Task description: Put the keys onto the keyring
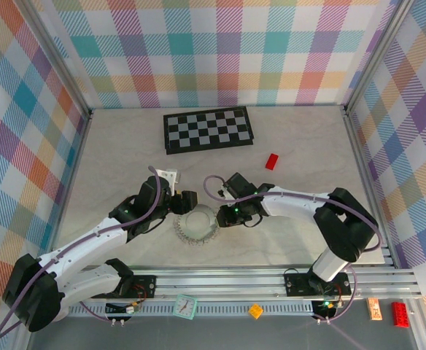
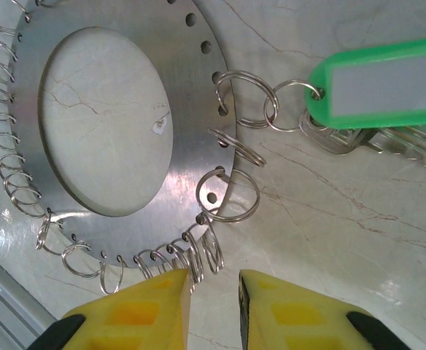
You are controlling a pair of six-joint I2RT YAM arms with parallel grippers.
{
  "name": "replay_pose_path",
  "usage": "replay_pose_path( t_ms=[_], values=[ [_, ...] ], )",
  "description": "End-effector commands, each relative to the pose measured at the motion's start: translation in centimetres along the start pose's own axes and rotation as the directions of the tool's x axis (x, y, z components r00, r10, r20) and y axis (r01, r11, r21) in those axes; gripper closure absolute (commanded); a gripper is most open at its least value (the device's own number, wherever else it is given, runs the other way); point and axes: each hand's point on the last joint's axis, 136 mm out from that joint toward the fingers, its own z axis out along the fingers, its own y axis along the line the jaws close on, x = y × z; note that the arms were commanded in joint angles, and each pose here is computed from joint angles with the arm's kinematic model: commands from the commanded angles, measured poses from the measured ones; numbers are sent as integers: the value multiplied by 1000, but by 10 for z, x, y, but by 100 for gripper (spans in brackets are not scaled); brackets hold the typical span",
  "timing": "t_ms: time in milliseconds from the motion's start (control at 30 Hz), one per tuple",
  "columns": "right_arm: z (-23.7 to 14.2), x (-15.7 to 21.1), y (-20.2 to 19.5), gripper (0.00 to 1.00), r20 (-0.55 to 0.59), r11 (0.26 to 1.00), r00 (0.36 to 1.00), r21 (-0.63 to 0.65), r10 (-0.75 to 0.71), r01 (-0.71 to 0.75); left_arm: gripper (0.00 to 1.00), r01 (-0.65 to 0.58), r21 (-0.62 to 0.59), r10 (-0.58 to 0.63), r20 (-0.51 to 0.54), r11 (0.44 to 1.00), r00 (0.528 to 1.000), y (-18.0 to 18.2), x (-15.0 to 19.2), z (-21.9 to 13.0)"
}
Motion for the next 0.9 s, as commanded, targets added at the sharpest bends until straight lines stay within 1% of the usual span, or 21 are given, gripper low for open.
replay_pose_path(
  t_ms=[0, 233, 533, 667, 867],
  values=[
    [6, 3, 0, 75, -22, 1000, 1000, -21, 14, -15, 34, 15, 3, -15, 0, 1000, 1000, 0, -3, -1],
    [13, 4, -3, 76, -31, 1000, 999, -15, 20, -21, 35, 17, 2, -17, -2, 1000, 1000, 0, -3, 0],
    [20, 1, 1, 78, -34, 999, 999, -42, 25, -27, 36, 19, 1, -19, -4, 1000, 1000, -1, -4, -1],
    [22, 2, 0, 82, -39, 999, 999, -46, 28, -29, 36, 19, -1, -19, -3, 1000, 1000, -1, -4, -1],
    [10, -2, 7, 94, -11, 998, 1000, -60, 5, -6, 36, 18, -1, -18, -1, 1000, 1000, -1, -5, -2]
  ],
)
